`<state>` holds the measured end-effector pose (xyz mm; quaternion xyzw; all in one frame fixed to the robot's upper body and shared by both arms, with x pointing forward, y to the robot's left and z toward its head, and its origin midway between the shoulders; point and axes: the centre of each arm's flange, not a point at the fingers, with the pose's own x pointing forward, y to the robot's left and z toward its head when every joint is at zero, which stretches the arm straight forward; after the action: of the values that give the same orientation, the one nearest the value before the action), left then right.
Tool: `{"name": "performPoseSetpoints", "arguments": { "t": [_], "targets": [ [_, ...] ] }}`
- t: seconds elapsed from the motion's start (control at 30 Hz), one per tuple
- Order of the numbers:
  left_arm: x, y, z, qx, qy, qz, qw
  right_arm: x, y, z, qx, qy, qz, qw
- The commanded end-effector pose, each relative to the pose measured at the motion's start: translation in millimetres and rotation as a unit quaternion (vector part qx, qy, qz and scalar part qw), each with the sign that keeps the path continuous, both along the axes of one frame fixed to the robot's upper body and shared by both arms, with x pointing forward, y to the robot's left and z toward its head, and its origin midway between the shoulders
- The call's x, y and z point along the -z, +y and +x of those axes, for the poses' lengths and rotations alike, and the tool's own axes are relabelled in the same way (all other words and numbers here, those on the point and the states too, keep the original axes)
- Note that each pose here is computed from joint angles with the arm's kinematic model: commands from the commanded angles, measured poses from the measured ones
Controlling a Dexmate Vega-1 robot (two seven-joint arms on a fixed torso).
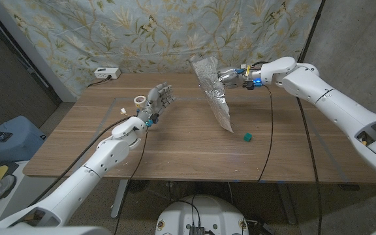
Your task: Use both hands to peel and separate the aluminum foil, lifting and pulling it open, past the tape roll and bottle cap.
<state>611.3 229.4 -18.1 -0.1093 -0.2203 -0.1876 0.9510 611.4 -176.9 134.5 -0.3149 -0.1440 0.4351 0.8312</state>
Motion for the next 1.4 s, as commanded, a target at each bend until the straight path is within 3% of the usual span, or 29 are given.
{"name": "performPoseSetpoints", "arguments": {
  "t": [0.03,0.37,0.67,1.03,1.13,1.4],
  "targets": [
    [6.2,-6.3,0.2,0.012,0.006,-0.014,1.0,1.4,-14.8,1.2,0.048,0.035,0.022,0.998],
    [10.2,-13.4,1.3,0.022,0.011,-0.024,0.999,4.1,-22.2,4.3,0.088,0.061,0.013,0.9941],
    [7.3,-26.2,-10.1,0.034,0.012,-0.05,0.998,6.1,-28.3,8.5,0.131,0.079,0.026,0.988],
    [6.5,-36.7,-12.4,0.051,0.026,-0.07,0.996,6.0,-36.7,13.5,0.185,0.089,0.027,0.9784],
    [4.3,-38.1,-15.9,0.039,0.029,-0.066,0.997,5.3,-37.5,14.8,0.194,0.088,0.028,0.9767],
    [-2.8,-46.1,-38.5,-0.056,0.044,-0.049,0.996,-0.2,-38.6,16.2,0.225,0.073,0.031,0.9711]
  ]
}}
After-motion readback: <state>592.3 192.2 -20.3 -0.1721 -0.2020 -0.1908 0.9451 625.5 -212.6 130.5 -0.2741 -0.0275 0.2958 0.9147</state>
